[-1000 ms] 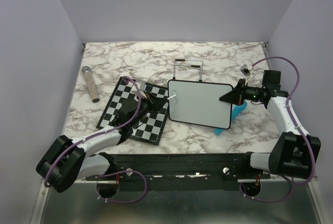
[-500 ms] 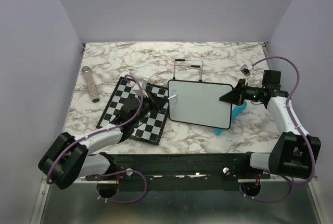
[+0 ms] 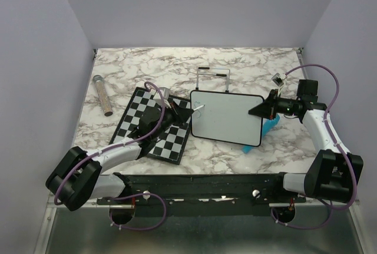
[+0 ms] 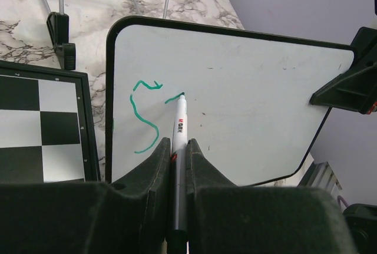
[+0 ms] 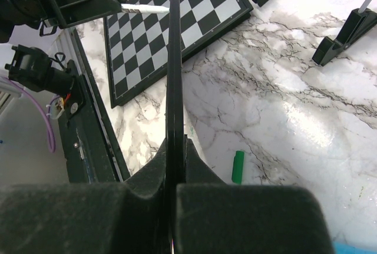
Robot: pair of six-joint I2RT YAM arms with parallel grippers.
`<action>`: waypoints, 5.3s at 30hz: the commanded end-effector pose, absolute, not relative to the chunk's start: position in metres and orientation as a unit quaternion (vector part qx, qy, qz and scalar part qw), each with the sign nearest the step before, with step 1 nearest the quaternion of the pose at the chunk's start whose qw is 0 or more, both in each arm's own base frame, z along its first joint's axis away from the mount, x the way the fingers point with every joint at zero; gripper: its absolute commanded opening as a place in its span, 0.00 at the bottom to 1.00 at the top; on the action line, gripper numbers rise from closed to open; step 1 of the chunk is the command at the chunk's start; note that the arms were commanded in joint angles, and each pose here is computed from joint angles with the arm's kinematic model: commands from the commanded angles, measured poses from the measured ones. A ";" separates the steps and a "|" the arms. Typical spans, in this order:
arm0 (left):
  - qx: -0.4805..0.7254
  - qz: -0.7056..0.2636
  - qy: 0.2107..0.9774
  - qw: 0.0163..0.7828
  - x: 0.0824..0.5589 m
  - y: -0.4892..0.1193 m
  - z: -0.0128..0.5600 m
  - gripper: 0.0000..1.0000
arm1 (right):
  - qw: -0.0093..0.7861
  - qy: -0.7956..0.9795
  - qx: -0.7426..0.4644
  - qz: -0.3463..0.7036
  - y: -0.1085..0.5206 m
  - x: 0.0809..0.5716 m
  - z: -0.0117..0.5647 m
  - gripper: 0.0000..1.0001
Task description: Write a sentence on the whiteboard
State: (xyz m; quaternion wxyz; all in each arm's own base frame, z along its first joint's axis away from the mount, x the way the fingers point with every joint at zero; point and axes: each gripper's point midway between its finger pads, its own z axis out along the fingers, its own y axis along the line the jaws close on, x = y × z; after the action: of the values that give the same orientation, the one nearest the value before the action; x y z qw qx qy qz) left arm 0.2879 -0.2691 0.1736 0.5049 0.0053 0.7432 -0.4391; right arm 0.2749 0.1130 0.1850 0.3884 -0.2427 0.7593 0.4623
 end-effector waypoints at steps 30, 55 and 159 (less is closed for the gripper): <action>0.004 -0.408 0.745 0.528 0.300 -0.263 0.181 0.00 | 0.408 0.761 -0.267 0.428 0.108 0.285 0.181 0.01; 0.026 -0.403 0.792 0.459 0.269 -0.258 0.141 0.00 | 0.409 0.760 -0.268 0.429 0.108 0.284 0.182 0.01; 0.046 -0.451 0.765 0.457 0.294 -0.287 0.175 0.00 | 0.412 0.758 -0.269 0.427 0.108 0.283 0.184 0.01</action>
State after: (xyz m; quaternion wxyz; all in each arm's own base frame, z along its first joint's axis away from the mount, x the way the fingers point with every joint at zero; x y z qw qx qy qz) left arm 0.2855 -0.2850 0.1698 0.4475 0.0387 0.7698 -0.4535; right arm 0.2772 0.1123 0.1854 0.3928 -0.2448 0.7588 0.4584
